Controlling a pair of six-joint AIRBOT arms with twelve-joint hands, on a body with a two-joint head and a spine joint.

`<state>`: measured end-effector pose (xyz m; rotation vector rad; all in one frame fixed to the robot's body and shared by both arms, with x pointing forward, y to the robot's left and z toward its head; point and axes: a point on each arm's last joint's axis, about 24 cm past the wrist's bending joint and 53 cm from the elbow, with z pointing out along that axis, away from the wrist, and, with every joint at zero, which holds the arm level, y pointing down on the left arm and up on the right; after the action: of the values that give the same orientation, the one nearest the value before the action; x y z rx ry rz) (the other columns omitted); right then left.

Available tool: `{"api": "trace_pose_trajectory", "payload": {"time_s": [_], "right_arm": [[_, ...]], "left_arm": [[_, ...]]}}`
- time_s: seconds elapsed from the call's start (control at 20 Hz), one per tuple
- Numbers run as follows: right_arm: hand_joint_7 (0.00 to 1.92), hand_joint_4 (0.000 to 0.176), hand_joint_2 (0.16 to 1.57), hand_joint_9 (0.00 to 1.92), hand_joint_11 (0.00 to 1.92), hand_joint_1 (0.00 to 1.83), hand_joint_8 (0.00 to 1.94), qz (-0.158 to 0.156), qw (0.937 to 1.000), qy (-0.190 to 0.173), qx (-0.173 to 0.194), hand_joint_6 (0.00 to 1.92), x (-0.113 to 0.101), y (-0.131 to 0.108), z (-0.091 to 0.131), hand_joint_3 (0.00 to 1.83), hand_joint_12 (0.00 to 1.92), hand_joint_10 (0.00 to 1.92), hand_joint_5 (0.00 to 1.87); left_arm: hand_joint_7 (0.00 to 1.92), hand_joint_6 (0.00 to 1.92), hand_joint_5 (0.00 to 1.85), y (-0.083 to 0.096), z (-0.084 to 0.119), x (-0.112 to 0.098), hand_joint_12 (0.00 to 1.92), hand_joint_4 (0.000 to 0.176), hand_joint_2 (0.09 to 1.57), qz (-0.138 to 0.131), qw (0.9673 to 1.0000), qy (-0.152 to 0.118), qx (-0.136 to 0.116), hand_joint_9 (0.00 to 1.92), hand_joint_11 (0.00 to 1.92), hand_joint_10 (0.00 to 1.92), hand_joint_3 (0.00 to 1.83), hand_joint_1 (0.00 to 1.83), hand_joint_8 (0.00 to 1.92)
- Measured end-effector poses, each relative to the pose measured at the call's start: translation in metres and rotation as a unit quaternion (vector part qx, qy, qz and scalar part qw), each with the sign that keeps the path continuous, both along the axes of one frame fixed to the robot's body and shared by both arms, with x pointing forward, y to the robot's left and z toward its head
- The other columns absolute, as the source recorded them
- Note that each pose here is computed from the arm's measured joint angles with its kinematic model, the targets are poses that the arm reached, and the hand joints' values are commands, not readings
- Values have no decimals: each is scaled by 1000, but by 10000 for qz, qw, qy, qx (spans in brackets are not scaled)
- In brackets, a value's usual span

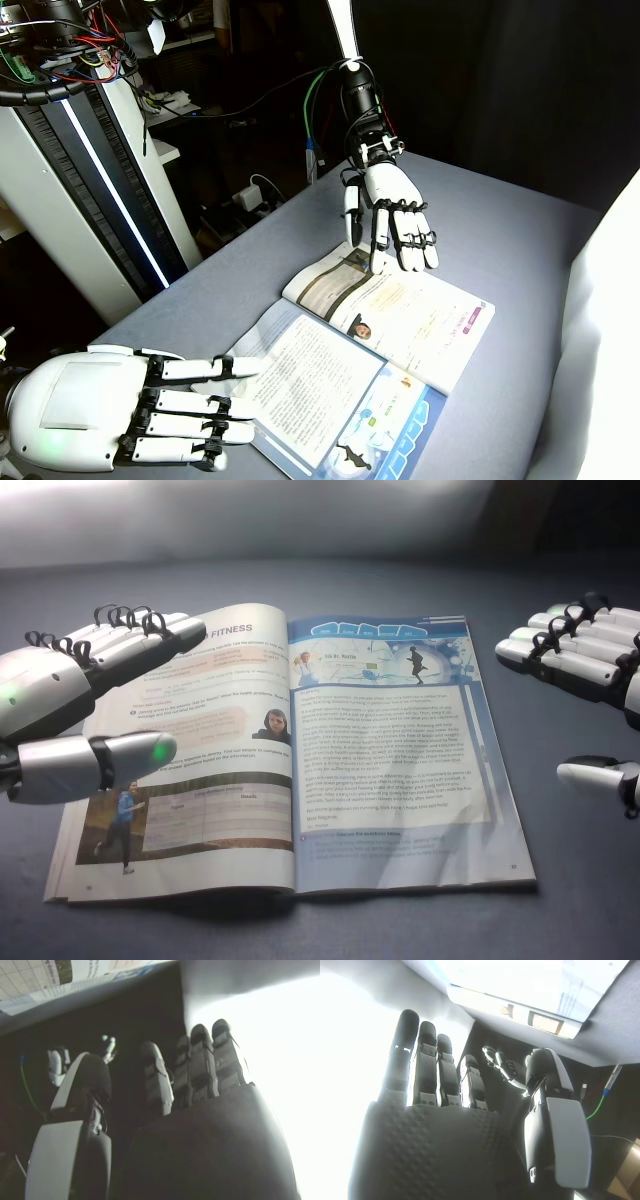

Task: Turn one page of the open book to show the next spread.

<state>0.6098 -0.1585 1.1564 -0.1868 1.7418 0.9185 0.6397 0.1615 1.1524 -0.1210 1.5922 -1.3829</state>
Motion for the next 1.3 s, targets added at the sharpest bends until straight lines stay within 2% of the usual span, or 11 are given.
{"api": "trace_pose_trajectory", "payload": {"time_s": [0.05,0.15,0.2,0.3,0.35,0.4,0.5,0.65,0.75,0.95,1.3], "right_arm": [[0,0,1282,0,0,147,0,-3,10000,23,-45,0,0,-1,-2,44,0,0,0],[0,0,1240,0,0,110,0,65,9998,41,-196,0,-1,2,-5,20,0,0,0],[0,0,1230,0,0,74,0,131,9995,4,-277,0,-1,6,-4,14,0,0,0],[0,0,1202,0,0,43,0,255,9986,-71,-454,0,0,13,-2,0,0,0,0],[0,0,1206,0,0,87,0,326,9980,-93,-528,0,0,18,-3,1,0,0,0],[0,0,1213,0,0,79,0,444,9971,-9,-621,0,0,26,-11,4,0,0,0],[0,0,1234,0,0,58,0,606,9948,256,-772,0,-1,36,-31,11,0,0,0],[0,0,1228,0,0,2,0,689,9910,455,-1057,0,1,42,-53,6,0,0,0],[0,0,1240,0,0,10,0,676,9888,579,-1195,0,3,43,-64,10,0,0,0],[0,0,1244,0,0,1,0,713,9840,770,-1443,0,2,47,-85,3,0,0,0],[0,0,1236,0,0,0,0,807,9824,850,-1455,0,5,58,-98,0,0,0,0]], "left_arm": [[0,0,0,0,-3,0,0,22,1332,6,10000,33,56,0,0,0,3,7,0],[0,0,0,0,-6,0,0,71,1193,-4,9999,74,128,0,0,0,0,0,0],[0,0,0,-1,-8,0,0,81,1157,-16,9998,91,165,0,0,0,0,0,0],[0,0,0,3,-8,0,0,70,1125,2,9997,83,213,0,0,0,0,0,0],[0,0,0,7,-7,1,0,48,1135,40,9997,75,250,0,0,0,0,0,0],[0,0,0,17,-5,3,0,53,1127,145,9995,85,277,0,0,0,0,0,0],[0,0,0,26,-1,5,0,42,1146,256,9992,84,284,0,0,0,0,0,0],[0,0,0,29,-3,3,0,0,1211,309,9991,117,258,0,0,0,7,0,0],[0,0,0,29,-5,-1,0,20,1185,300,9991,135,280,0,0,0,0,0,0],[0,0,0,47,-9,-2,0,1,1205,548,9979,216,255,0,0,0,4,0,0],[0,0,0,49,-18,-9,0,11,1186,535,9976,324,305,0,0,0,0,0,0]]}}
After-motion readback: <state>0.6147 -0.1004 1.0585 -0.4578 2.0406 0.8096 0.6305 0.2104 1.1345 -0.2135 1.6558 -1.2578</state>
